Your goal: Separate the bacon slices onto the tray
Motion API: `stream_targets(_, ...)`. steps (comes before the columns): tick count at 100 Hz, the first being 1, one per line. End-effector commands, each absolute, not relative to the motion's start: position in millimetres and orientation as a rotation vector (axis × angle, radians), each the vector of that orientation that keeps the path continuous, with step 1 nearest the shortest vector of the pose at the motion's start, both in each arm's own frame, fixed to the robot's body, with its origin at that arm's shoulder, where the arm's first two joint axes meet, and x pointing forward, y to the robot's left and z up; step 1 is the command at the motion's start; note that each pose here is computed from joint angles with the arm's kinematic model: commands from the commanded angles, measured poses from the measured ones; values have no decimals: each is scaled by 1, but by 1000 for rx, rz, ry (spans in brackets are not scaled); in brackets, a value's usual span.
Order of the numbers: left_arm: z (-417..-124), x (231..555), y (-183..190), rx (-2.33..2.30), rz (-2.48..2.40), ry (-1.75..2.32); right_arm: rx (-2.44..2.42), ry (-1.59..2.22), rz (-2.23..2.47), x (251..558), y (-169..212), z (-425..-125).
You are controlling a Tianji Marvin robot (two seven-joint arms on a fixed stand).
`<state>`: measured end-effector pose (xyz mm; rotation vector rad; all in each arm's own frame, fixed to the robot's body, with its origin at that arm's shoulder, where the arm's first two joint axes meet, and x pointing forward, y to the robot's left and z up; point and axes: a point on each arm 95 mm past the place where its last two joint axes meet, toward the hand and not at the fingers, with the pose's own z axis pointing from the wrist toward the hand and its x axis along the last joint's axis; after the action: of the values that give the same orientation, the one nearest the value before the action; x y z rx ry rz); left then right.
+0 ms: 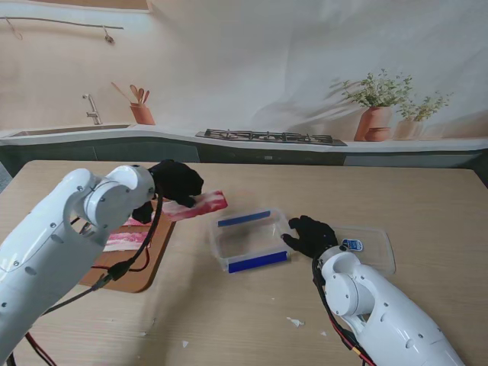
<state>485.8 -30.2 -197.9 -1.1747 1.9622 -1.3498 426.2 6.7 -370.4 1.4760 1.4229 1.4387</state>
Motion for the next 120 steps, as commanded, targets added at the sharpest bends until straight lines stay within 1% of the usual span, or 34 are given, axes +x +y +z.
stream_targets(1,-206,488,-5,-1194,-1262,1987,1502,1455,1433,420,14,-379)
stream_targets(25,-227,480,47,-1182,-1118,2140,1496,1456,1433,420,14,-379)
stream_targets(38,-238,476,73,-1249,-1042,2178,1491,1458,1432,420,14,-378)
stream_targets(64,-262,465,117,-1337,-898,2305,1492,1470,1426,420,16,-380)
stream_targets(87,-283,461,134,-1374,-752,2342,1492,1475,1422,419,17,-380)
stream_targets(120,-298,458,133,-1383,-659,2418,1494,1472,1417,419,17,-381)
